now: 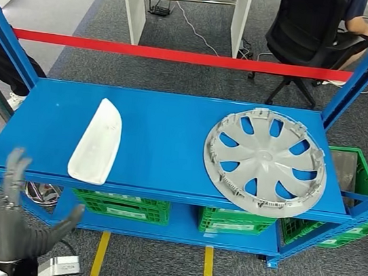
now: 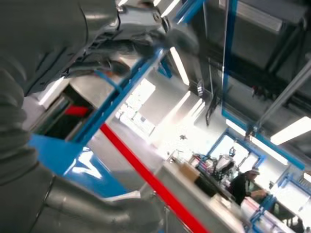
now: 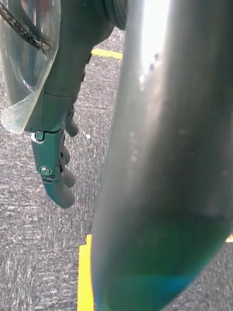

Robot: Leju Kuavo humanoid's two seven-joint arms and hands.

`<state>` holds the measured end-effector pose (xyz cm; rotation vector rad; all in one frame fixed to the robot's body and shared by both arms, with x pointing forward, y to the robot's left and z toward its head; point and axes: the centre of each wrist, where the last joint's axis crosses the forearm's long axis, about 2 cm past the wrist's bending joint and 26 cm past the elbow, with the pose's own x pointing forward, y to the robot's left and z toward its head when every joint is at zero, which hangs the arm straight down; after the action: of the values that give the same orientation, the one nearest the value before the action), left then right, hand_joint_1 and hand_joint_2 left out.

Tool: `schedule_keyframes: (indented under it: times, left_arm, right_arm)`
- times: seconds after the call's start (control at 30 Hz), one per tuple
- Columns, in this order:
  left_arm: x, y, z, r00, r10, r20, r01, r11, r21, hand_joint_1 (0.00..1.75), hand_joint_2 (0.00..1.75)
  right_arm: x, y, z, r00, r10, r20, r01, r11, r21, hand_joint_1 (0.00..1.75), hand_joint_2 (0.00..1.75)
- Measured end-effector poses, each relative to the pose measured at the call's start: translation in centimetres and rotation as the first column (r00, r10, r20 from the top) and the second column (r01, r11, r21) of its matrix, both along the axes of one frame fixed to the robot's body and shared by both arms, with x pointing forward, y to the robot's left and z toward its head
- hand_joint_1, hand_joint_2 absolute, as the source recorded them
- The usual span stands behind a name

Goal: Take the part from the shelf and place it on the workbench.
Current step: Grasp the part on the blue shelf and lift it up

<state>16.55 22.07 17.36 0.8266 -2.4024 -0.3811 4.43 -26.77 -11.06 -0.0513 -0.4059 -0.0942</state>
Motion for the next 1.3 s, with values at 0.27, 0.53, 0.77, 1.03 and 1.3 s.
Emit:
schedule_keyframes:
  times: [0.27,0.53,0.77,1.03,1.3]
  left_arm:
    - [-0.4,0.7,0.5,1.000,0.019,-0.002,-0.019,1.000,-0.006,0.00,1.75]
    - [0.6,0.1,-2.1,0.978,-0.070,-0.195,0.046,0.991,-0.124,0.00,1.75]
    - [0.3,-0.3,-2.4,0.986,-0.021,-0.162,0.007,0.996,-0.085,0.00,1.75]
    - [-0.4,1.9,-2.0,0.975,0.033,-0.218,-0.068,0.986,-0.152,0.00,1.75]
    - [-0.4,4.2,-3.1,0.954,0.126,-0.271,-0.159,0.982,-0.103,0.00,1.75]
  right_arm:
    - [0.0,0.3,0.0,1.000,-0.006,-0.002,0.006,1.000,0.006,0.00,0.00]
    - [0.0,0.4,0.0,1.000,-0.010,-0.005,0.010,1.000,0.008,0.00,0.00]
    - [-0.1,0.3,0.0,1.000,-0.010,-0.007,0.010,1.000,0.004,0.00,0.00]
    - [-0.2,0.2,0.0,1.000,-0.019,-0.008,0.019,1.000,0.007,0.00,0.00]
    - [-0.2,0.1,0.0,1.000,-0.011,-0.007,0.011,1.000,0.011,0.00,0.00]
